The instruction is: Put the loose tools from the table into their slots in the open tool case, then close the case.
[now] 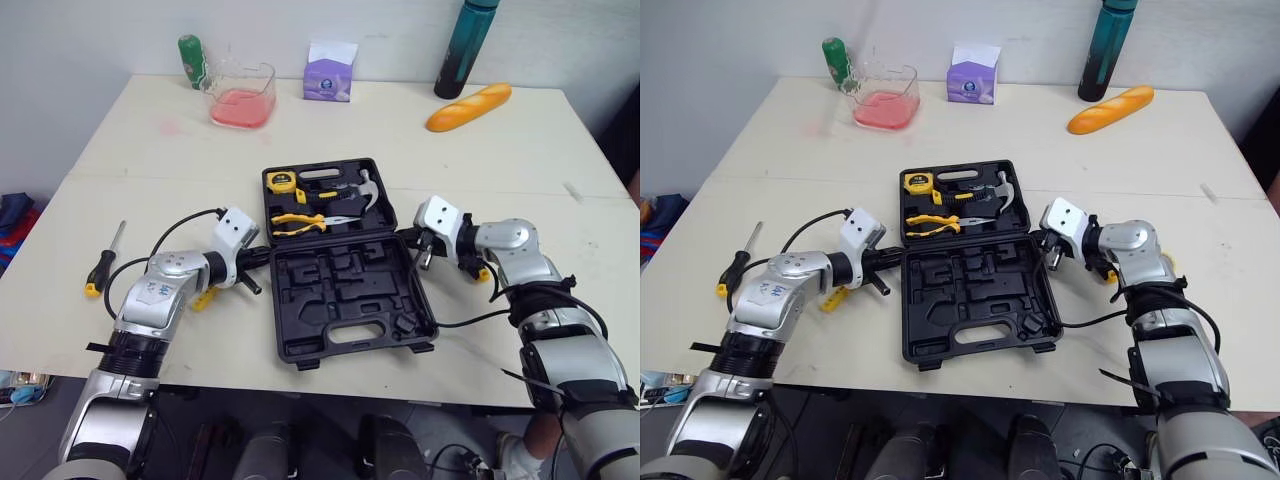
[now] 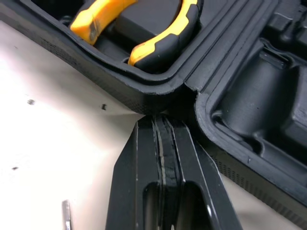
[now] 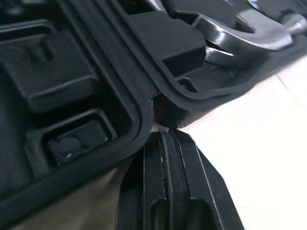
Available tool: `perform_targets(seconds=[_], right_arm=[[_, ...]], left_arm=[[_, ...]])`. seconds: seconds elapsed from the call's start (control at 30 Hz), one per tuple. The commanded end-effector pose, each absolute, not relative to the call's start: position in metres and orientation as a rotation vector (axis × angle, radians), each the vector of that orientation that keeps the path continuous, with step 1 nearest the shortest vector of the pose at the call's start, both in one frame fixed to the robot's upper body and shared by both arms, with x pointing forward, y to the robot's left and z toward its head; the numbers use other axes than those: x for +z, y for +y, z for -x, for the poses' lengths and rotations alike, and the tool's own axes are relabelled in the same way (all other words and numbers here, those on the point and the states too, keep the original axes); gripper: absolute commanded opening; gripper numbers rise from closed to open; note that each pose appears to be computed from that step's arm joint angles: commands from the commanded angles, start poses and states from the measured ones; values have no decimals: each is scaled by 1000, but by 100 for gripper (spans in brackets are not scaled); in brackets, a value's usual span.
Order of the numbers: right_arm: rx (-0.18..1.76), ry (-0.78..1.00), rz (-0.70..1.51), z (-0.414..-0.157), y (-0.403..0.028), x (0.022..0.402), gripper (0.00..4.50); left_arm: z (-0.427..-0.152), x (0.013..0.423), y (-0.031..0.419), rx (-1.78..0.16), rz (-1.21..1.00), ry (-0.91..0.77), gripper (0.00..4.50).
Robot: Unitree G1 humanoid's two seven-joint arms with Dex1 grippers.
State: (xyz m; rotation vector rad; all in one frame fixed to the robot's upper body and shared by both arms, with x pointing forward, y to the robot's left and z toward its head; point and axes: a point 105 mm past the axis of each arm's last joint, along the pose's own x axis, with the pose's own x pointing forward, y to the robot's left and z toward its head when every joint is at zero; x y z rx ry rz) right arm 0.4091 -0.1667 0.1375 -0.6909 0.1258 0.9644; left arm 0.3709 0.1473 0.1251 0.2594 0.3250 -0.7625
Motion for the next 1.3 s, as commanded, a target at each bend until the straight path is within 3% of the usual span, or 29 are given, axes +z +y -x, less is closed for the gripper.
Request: perform_targets(seconds=[0.03,0.27,0.53,0.8,1.3], right_arm=[[1052,71,697,-396,-153,147,0],[1111,101,685,-366,-154,139,0],[1087,161,659,-336,-161,130,0],[961,141,735,-349,-179,129,0],[969,110,729,-350,-185,135,0]], left_arm=[[-368,143,135,-863,-326,252,4],[-356,136,124,-1006,-395,240,4],[-361,131,125,-991,-426,227,4],[-367,125,143,-937,-452,283,4],[-364,144,174,-832,-495,251,4]])
